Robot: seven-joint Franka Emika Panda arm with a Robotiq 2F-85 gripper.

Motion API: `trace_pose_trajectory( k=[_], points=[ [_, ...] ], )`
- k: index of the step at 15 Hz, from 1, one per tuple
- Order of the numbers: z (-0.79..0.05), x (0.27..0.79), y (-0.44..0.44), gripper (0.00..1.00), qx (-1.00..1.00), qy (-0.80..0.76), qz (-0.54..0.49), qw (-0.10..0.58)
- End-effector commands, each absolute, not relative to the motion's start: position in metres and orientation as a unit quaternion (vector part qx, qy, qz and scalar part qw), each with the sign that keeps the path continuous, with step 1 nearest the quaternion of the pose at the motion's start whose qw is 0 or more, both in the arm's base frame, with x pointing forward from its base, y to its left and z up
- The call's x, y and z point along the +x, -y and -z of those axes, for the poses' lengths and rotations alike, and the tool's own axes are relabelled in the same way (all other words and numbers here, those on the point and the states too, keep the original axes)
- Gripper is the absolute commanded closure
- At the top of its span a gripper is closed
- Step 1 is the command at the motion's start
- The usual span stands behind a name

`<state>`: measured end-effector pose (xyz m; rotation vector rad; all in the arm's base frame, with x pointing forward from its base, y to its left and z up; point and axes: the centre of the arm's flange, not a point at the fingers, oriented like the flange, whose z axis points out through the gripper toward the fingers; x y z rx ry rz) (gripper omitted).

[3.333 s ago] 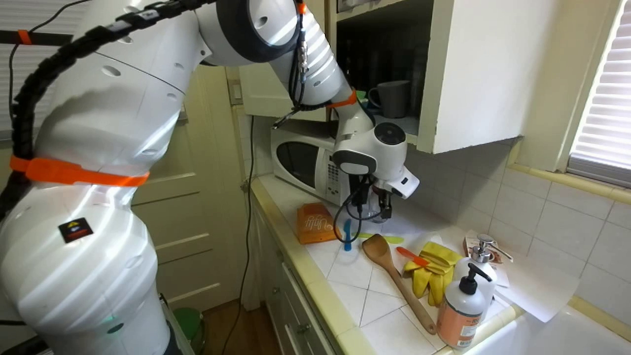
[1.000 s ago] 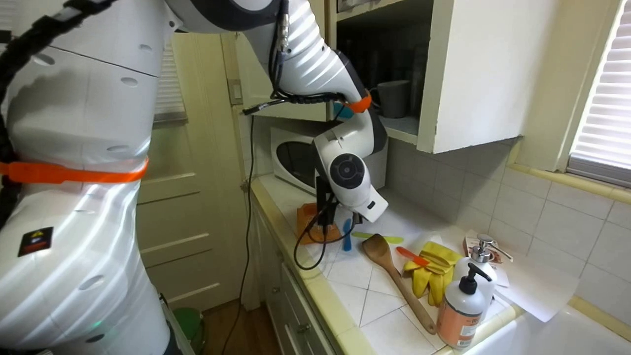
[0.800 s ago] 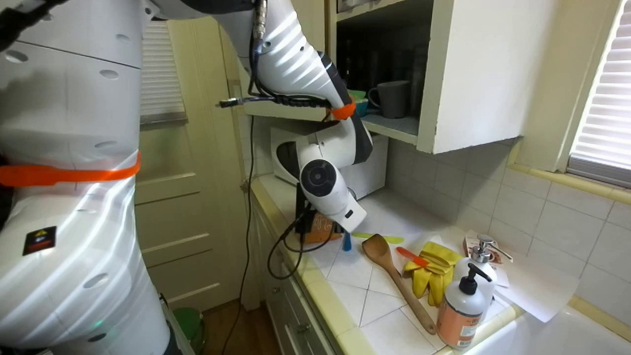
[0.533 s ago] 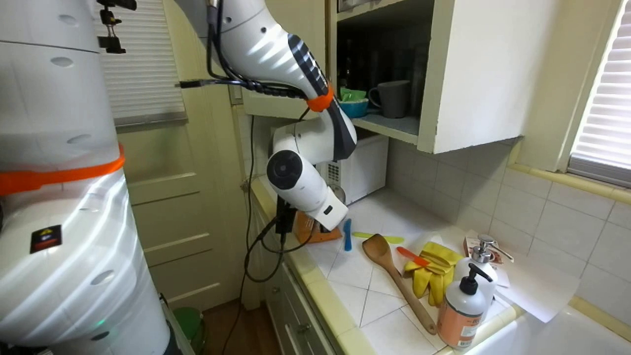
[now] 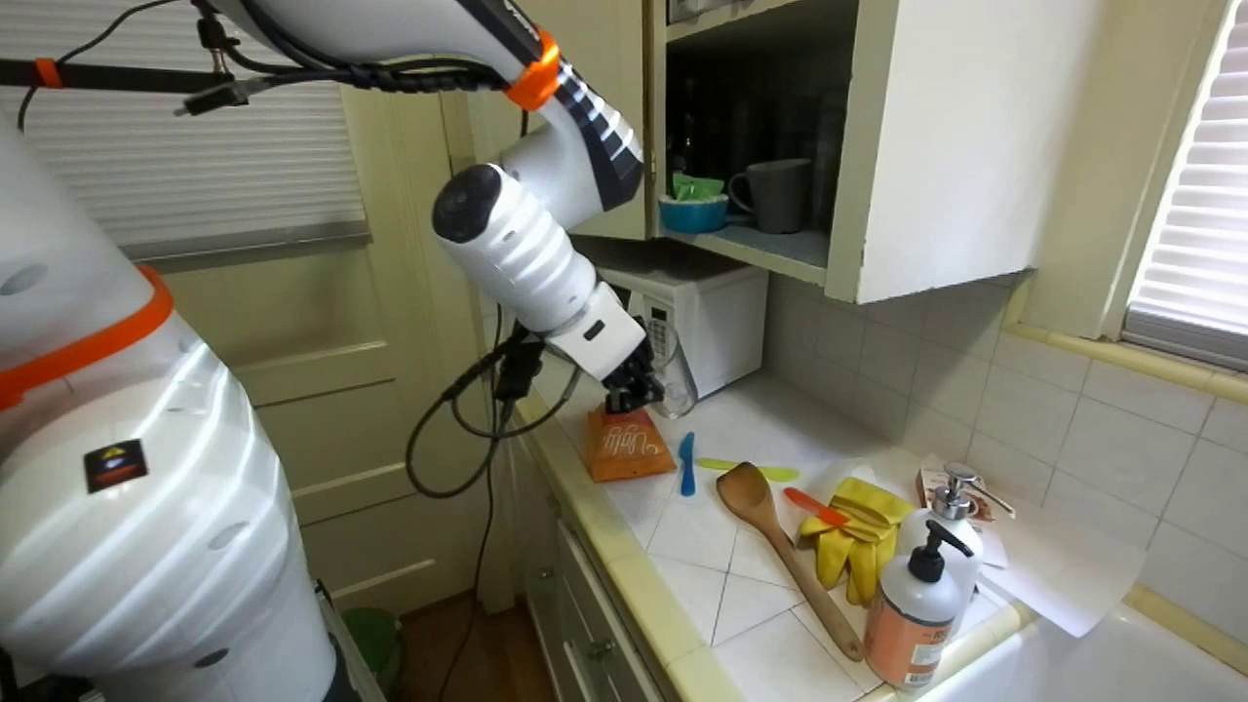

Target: Put the glass in front of the wooden spoon

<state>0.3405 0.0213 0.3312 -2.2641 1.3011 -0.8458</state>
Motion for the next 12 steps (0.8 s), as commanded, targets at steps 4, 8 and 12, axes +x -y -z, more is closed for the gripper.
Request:
trace_pose_trajectory(
  k=[4, 8, 12],
  points=[
    [-0.318, 0.295, -0.079, 0.98, -0.809, -0.502, 0.23, 0.204],
    [-0.311, 0.29, -0.082, 0.93, -0.813, -0.501, 0.221, 0.199],
    [-0.312, 0.292, -0.078, 0.93, -0.81, -0.504, 0.224, 0.198]
  ],
)
